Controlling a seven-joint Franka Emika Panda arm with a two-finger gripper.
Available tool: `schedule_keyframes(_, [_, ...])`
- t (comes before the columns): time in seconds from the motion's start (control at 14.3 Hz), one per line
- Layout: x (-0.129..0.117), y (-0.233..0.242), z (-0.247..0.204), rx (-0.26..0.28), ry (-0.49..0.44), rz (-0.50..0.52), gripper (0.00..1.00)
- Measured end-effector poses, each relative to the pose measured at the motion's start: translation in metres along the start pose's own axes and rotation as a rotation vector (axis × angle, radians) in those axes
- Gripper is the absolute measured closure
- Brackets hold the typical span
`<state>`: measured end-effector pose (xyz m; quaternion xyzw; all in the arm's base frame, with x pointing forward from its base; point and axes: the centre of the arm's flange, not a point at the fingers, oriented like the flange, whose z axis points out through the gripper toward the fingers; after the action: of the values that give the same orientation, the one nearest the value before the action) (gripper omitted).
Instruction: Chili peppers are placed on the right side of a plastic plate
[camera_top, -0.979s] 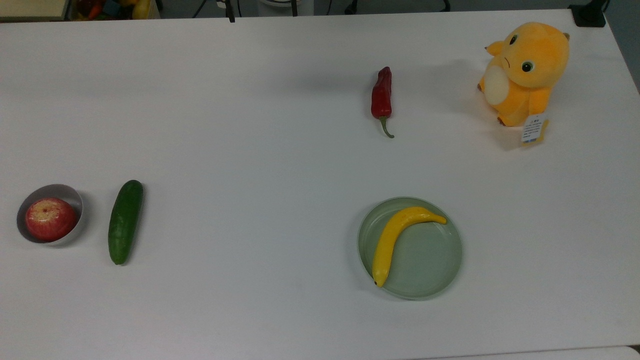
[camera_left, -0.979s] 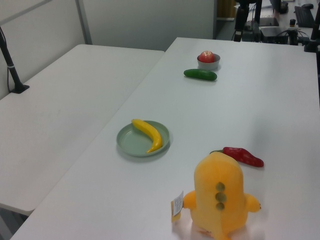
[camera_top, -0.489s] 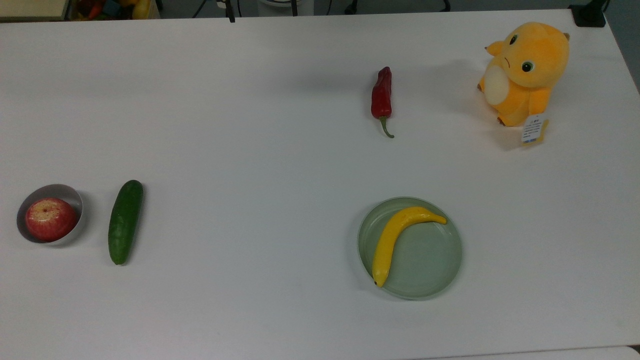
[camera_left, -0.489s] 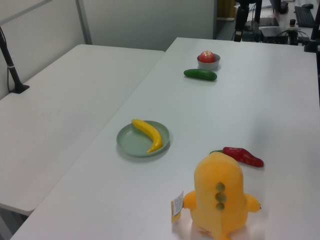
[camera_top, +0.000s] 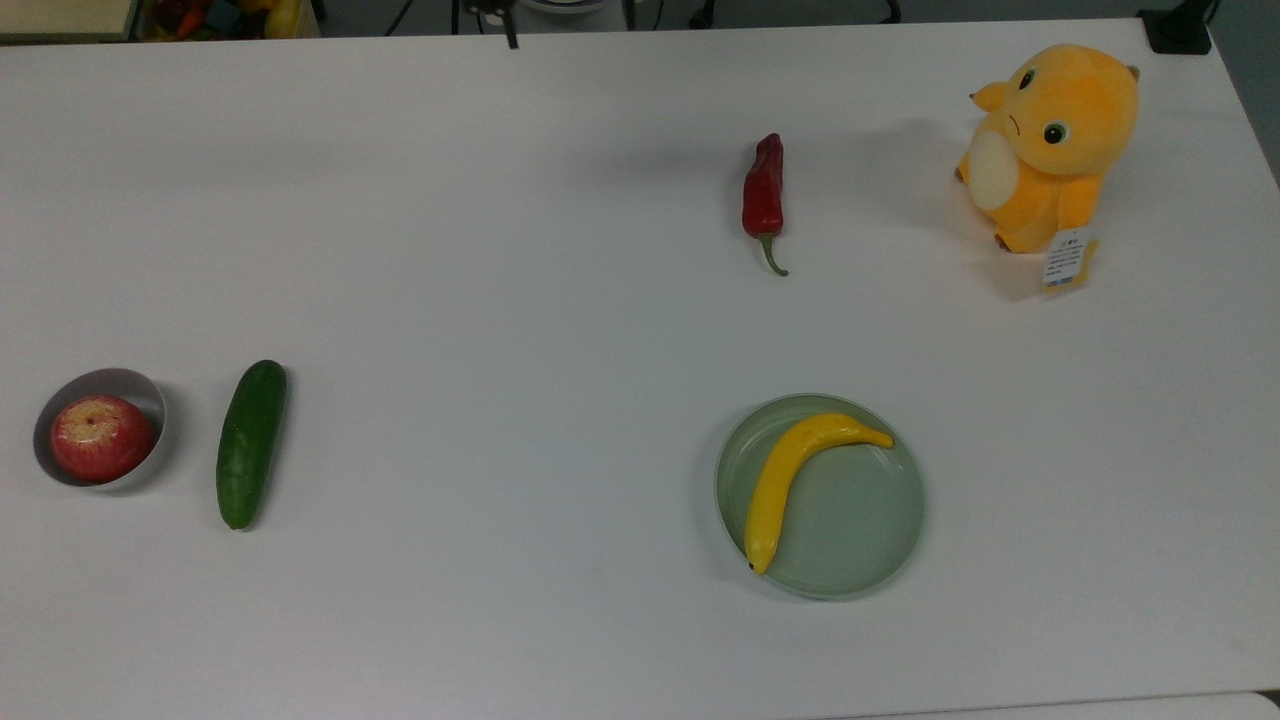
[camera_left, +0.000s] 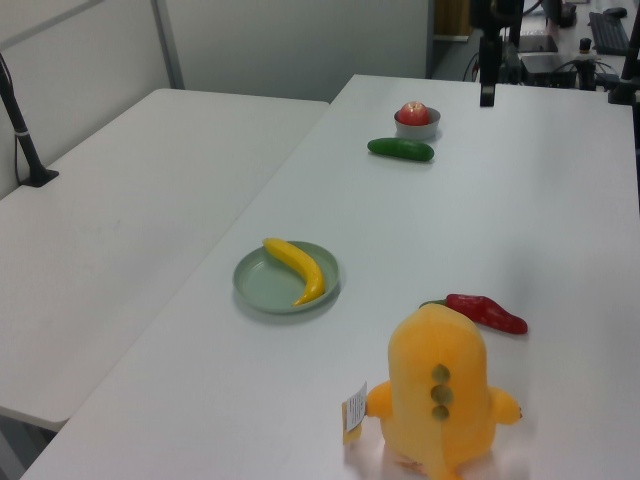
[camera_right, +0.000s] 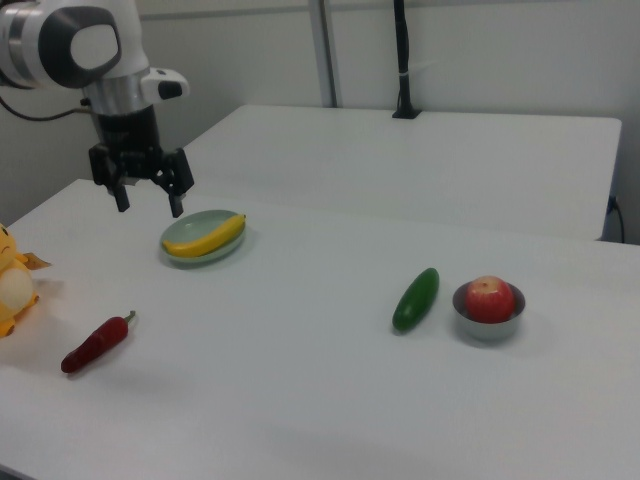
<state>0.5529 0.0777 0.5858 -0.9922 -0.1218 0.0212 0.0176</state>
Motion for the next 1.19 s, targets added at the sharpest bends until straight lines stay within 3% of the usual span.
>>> schedule_keyframes(0.21, [0.007, -0.052, 0.047, 0.004, -0.094, -0.052, 0.00])
schedule_keyframes(0.56, [-0.009, -0.127, 0.107, -0.012, -0.215, -0.119, 0.00])
schedule_keyframes(0.84, [-0.011, -0.168, 0.165, -0.024, -0.168, -0.035, 0.00])
schedule_keyframes(1.19, [-0.004, -0.171, 0.240, 0.004, -0.086, 0.044, 0.00])
